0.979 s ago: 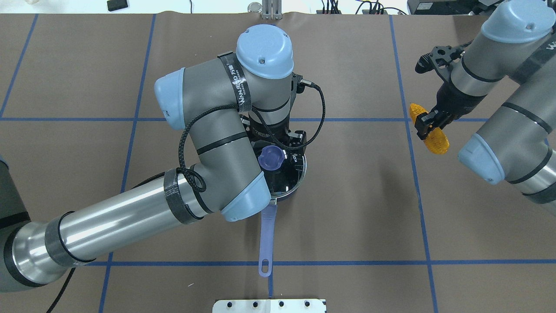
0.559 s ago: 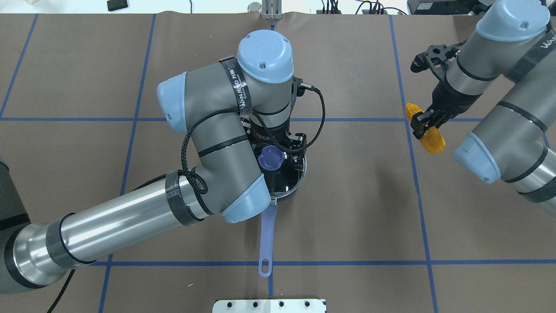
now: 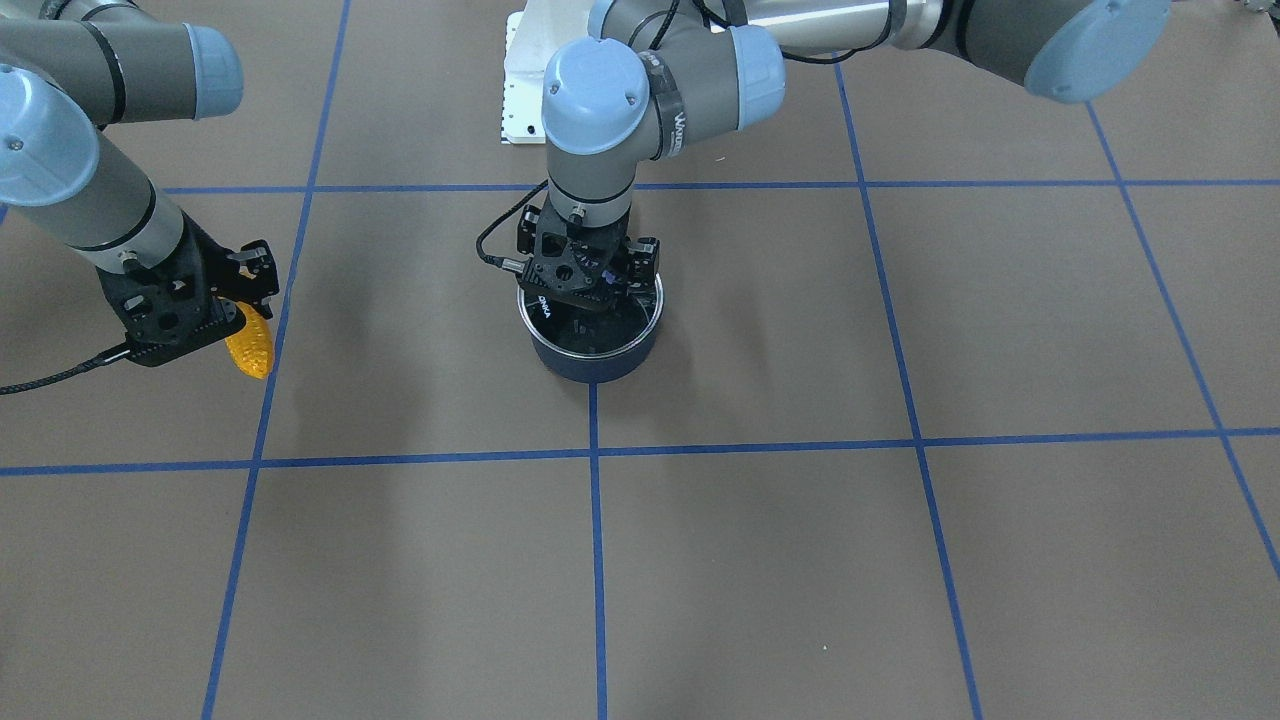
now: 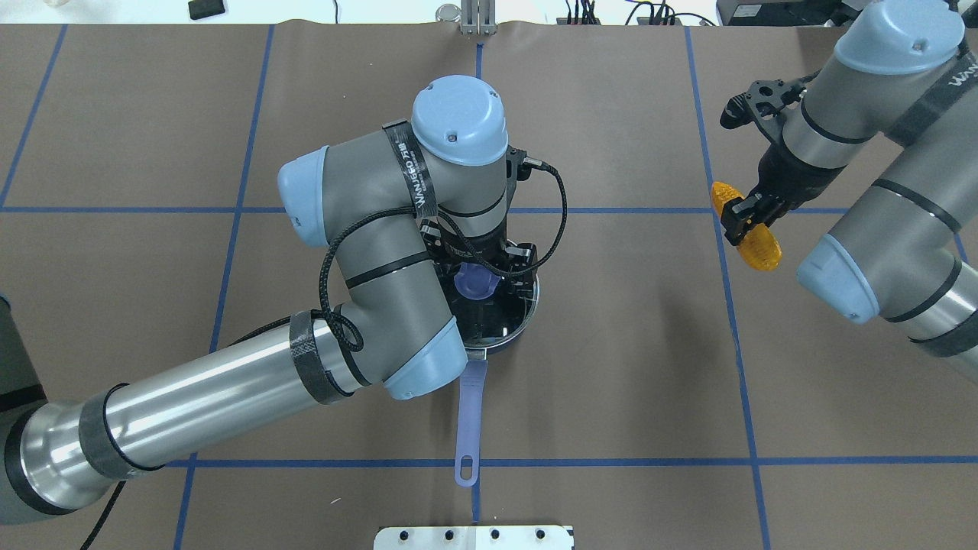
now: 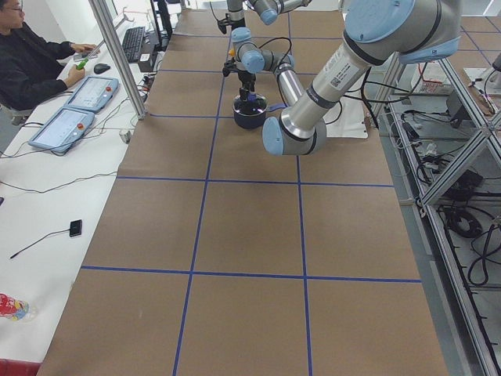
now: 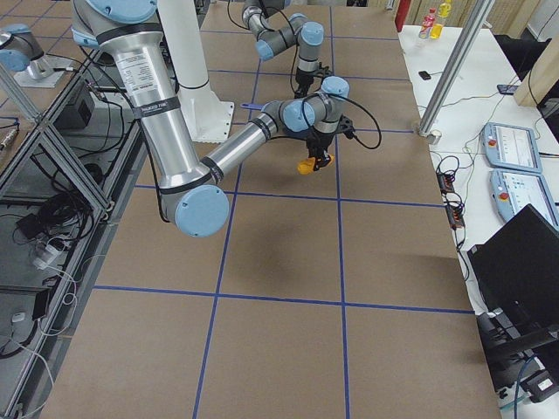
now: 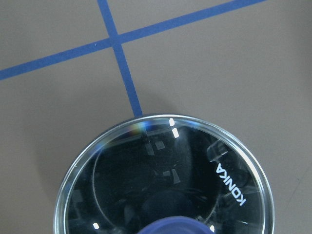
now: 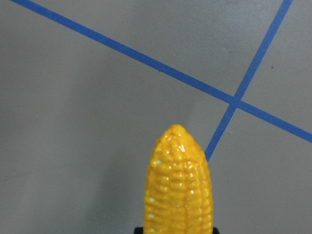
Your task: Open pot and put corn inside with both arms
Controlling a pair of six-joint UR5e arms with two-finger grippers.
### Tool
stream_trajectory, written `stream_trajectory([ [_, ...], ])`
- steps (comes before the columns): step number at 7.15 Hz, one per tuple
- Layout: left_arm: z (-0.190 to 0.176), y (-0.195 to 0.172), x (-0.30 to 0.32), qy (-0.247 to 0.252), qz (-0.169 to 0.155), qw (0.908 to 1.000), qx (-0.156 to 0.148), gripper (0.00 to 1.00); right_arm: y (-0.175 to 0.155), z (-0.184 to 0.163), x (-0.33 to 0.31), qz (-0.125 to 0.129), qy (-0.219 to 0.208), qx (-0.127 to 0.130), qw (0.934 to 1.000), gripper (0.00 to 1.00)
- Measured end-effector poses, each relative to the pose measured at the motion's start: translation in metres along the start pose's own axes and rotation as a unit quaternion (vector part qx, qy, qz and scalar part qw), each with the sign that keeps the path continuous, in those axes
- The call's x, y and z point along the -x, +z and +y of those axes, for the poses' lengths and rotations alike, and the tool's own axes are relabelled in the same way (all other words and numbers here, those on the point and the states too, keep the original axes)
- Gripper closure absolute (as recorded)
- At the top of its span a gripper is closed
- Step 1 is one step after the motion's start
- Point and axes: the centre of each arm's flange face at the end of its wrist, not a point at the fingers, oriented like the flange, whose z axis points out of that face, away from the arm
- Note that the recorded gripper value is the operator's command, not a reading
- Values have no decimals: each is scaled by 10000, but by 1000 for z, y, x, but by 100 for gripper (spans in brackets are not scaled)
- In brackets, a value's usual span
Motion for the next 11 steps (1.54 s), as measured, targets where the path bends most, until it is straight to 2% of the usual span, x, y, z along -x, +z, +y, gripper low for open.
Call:
stream_trajectory([
  [3, 1, -1, 0, -94, 11, 10000, 20, 45, 1, 0, 1, 1, -8, 7, 10000, 62],
  [4, 1, -1, 0, -126, 12, 9999, 19, 47, 1, 1, 1, 2, -6, 11, 10000, 62],
  [8, 1, -9, 0, -128, 43, 9999, -33, 46, 2, 0, 4, -8, -35, 19, 10000, 62],
  [11, -11, -29, 13, -158, 66, 9997, -184, 47, -2, -6, 27, -122, -200, -25, 9997, 62],
])
